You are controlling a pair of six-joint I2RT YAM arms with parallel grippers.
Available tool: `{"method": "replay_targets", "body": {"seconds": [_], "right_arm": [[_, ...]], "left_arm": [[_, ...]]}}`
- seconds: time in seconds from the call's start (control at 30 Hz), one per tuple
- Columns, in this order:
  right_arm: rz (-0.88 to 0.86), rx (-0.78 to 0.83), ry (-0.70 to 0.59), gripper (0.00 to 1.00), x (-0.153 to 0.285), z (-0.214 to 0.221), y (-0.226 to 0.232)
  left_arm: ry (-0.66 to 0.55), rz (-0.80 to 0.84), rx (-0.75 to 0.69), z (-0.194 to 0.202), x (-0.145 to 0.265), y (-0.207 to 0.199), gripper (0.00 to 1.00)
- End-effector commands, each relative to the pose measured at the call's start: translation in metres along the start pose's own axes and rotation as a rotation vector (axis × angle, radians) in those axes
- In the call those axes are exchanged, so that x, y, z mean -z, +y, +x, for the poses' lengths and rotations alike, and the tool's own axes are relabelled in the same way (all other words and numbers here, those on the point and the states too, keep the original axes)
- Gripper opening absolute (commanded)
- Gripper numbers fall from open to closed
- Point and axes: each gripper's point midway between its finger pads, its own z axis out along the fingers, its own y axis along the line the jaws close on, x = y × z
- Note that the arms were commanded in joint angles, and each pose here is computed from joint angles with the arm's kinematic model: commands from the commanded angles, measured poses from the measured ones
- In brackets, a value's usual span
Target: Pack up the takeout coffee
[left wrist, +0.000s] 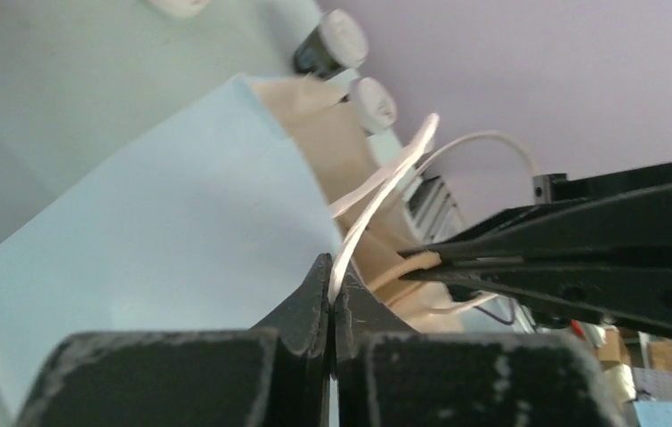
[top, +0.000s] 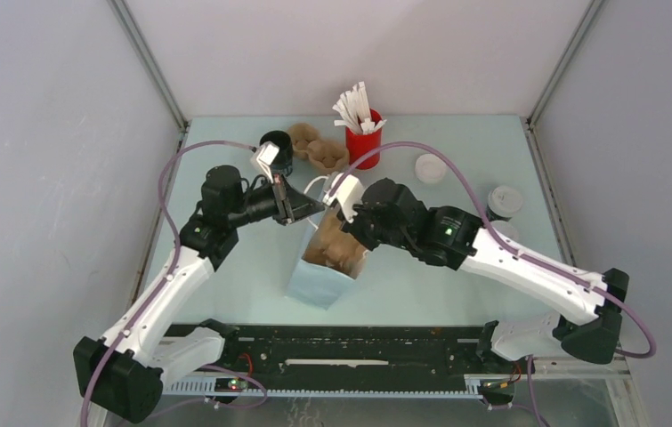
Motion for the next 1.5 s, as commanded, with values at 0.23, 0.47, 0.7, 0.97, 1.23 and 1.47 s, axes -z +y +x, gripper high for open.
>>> {"method": "replay_targets", "body": {"seconds": [0.23, 0.47, 0.7, 0.97, 1.23, 1.47], "right_arm": [[-0.213, 0.050, -0.036, 0.00, -0.042, -0.009, 0.040], [-0.202, 0.008, 0.019, 0.00, -0.054, -0.001, 0.032], [-0.231, 0.009, 0.050, 0.00, -0.062, 0.006, 0.035], [-0.242, 0.022, 0.075, 0.02, -0.070, 0.008, 0.037], [-0.202, 0.041, 0.092, 0.08, -0.073, 0.010, 0.028], [-0.095, 0.036, 0.092, 0.44, -0.074, 0.002, 0.010]], "left_arm": [[0.019, -0.273, -0.140, -0.001, 0.031, 0.029, 0.00], [-0.031, -0.268, -0.145, -0.014, 0.034, 0.019, 0.00], [-0.028, -0.261, -0.145, -0.012, 0.035, 0.018, 0.00], [-0.029, -0.268, -0.155, -0.009, 0.038, 0.020, 0.00], [-0.034, -0.277, -0.165, -0.009, 0.040, 0.021, 0.00], [-0.029, -0.279, -0.162, -0.005, 0.041, 0.023, 0.00]]}}
